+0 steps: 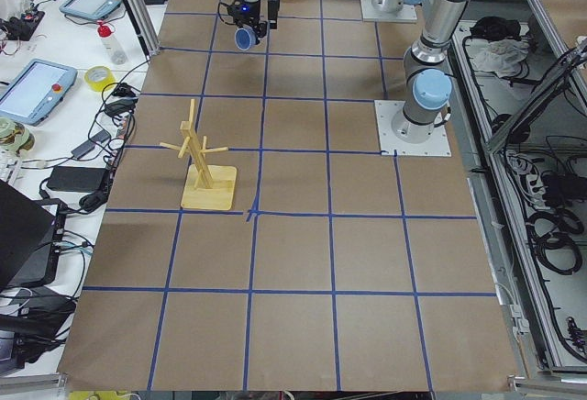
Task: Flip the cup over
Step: 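Carry the white cup with the right gripper toward the table center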
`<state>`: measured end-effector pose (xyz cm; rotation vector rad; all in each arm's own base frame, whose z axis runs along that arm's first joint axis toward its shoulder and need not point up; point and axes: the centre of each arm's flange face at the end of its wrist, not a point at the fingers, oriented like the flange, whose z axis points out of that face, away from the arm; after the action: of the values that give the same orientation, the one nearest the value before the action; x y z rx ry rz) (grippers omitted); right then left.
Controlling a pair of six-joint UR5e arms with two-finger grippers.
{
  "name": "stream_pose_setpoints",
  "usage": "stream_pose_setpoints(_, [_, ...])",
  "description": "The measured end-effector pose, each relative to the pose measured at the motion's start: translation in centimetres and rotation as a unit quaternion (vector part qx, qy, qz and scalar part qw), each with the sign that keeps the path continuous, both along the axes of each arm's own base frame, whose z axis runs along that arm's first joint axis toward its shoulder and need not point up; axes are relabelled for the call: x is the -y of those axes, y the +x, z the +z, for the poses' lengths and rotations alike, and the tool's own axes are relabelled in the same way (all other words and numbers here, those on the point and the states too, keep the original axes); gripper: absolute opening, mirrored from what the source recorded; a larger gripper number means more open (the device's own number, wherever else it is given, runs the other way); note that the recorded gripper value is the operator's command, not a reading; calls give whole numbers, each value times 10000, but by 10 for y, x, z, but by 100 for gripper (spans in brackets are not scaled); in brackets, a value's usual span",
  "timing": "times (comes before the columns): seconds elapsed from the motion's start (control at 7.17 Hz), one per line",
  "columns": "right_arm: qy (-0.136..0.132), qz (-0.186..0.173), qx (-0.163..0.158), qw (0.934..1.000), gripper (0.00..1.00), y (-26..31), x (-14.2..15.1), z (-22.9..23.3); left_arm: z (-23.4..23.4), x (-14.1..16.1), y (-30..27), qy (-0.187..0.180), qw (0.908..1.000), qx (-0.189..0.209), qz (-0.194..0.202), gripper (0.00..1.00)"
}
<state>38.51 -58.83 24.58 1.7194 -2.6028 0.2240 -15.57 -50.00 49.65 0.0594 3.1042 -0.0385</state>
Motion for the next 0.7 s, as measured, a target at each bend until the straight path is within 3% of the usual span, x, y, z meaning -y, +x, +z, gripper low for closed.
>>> stream_pose_setpoints(0.14, [-123, 743, -157, 9970, 44, 17, -11, -4, 0, 0, 1, 3, 10000, 0, 0, 100])
stream_pose_setpoints(0.28, [-242, 1411, -262, 9894, 50, 29, -17, -11, -1, 1, 1, 12, 10000, 1, -6, 100])
stream_pose_setpoints(0.42, [-296, 1851, -345, 9817, 54, 35, -19, -16, -1, 1, 2, 21, 10000, 2, -10, 100])
stream_pose_setpoints(0.7, [-254, 2294, -538, 9715, 58, 38, -20, -27, -1, 0, 2, 45, 10000, 6, -12, 100])
